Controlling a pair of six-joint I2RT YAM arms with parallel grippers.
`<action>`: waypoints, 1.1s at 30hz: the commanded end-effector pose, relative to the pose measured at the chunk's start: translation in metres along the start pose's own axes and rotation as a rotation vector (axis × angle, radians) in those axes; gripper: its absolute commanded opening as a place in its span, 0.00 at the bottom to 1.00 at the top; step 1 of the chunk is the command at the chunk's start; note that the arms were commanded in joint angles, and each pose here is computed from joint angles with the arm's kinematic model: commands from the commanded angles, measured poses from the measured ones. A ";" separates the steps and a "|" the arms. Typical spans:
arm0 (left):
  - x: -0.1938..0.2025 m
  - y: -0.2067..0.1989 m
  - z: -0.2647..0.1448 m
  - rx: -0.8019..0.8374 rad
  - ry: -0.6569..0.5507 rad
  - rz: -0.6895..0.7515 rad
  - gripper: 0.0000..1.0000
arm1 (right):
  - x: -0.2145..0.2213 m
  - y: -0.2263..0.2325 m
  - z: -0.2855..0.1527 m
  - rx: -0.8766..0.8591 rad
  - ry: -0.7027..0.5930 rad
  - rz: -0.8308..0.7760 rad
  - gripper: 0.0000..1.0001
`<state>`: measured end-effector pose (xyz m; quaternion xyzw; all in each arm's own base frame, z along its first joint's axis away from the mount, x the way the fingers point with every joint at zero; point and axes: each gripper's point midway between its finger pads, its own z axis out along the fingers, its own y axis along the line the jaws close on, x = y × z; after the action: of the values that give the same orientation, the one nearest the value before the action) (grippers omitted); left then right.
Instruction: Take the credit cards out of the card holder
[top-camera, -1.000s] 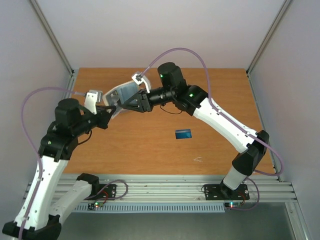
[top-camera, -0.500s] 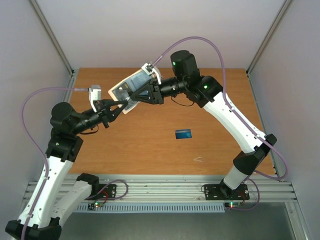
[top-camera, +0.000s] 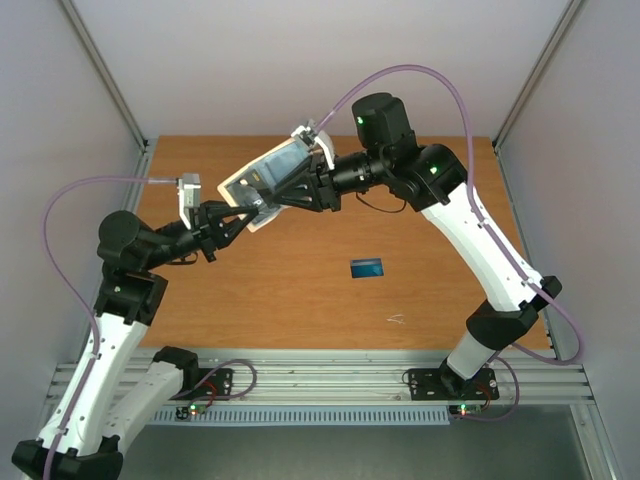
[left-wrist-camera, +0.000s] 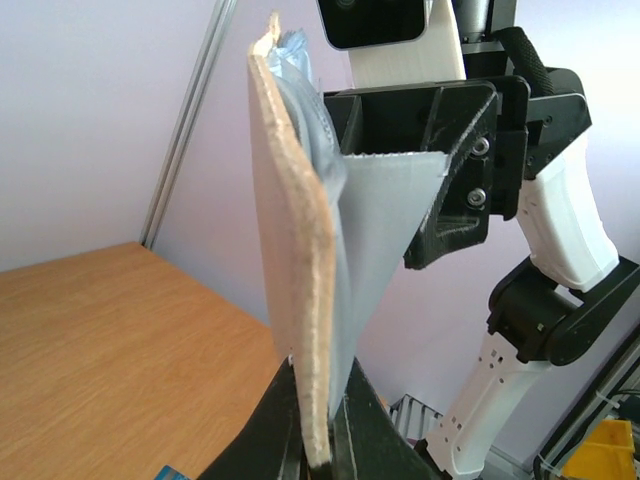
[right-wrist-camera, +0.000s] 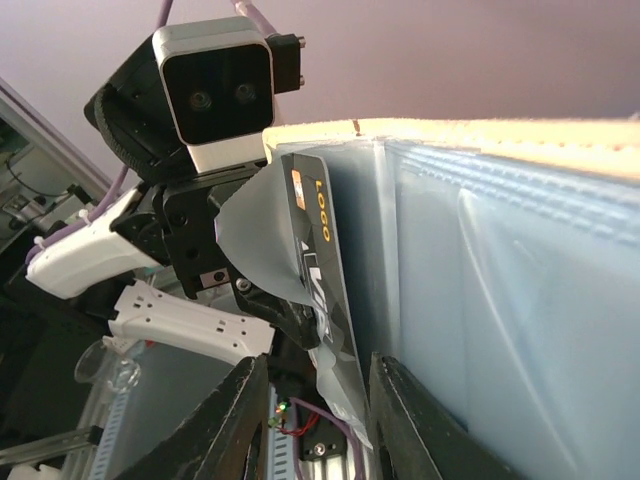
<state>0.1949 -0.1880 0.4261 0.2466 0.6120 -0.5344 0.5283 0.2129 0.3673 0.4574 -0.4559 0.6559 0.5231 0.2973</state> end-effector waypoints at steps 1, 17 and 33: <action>-0.013 -0.035 -0.007 0.112 -0.040 0.131 0.00 | 0.001 -0.014 -0.002 0.069 0.014 -0.001 0.30; -0.016 -0.037 -0.009 0.102 -0.066 0.140 0.00 | 0.002 0.028 0.016 -0.148 0.039 -0.027 0.05; -0.002 -0.028 -0.006 0.090 -0.039 0.073 0.21 | -0.006 0.018 -0.006 -0.074 -0.001 -0.033 0.01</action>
<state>0.1775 -0.1887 0.4305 0.2622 0.5911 -0.5434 0.5353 0.2032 0.3723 0.4585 -0.4775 0.6347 0.5427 0.2732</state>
